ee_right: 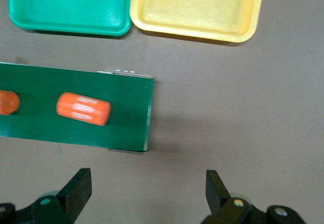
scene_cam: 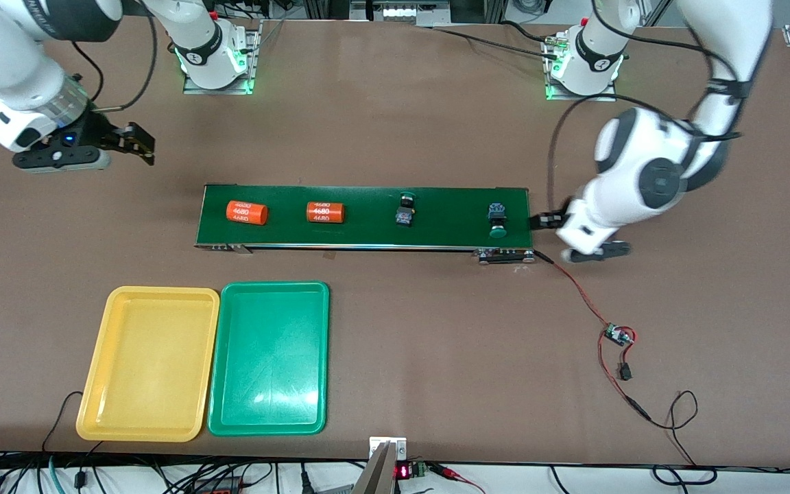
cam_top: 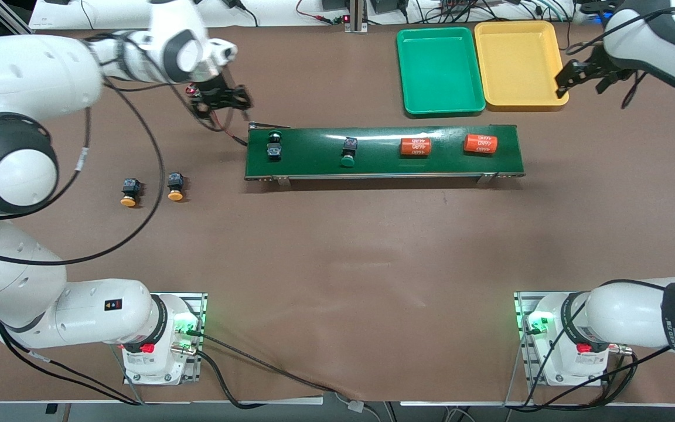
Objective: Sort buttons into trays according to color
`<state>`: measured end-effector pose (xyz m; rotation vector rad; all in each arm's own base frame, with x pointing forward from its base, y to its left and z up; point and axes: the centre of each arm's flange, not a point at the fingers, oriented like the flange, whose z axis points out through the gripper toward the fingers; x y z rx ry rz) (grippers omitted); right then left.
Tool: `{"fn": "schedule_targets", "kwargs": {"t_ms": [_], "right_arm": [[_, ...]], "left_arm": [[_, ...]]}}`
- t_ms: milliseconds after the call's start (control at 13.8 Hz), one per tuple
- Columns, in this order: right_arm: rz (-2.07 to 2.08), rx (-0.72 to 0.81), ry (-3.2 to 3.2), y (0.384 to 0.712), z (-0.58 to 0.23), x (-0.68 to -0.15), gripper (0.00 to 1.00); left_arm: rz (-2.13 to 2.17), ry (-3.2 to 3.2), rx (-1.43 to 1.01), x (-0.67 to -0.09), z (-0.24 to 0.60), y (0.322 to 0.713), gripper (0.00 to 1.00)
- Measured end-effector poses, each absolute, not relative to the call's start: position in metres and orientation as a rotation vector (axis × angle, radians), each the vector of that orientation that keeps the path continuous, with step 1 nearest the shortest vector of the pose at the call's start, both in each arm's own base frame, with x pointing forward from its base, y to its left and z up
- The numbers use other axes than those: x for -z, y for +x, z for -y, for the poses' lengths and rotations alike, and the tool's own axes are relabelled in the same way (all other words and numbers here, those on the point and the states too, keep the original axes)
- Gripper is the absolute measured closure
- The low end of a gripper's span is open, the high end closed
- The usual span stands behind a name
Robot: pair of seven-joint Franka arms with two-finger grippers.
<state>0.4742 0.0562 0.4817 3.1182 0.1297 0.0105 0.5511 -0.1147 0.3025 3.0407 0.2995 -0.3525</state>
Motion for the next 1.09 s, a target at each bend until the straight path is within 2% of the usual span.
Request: {"fn": "schedule_targets", "kwargs": {"t_ms": [434, 723, 1085], "right_arm": [[-0.141, -0.002, 3.117, 0.461, -0.166, -0.459, 0.0], [-0.038, -0.026, 3.127, 0.462, -0.215, -0.445, 0.0], [0.204, -0.099, 3.154, 0.461, -0.264, -0.421, 0.0]], "left_arm": [[-0.255, 3.153, 0.453, -0.242, 0.004, 0.513, 0.0], [-0.167, 3.125, 0.503, -0.226, -0.03, 0.495, 0.0], [-0.161, 3.101, 0.468, -0.185, -0.027, 0.461, 0.0]]}}
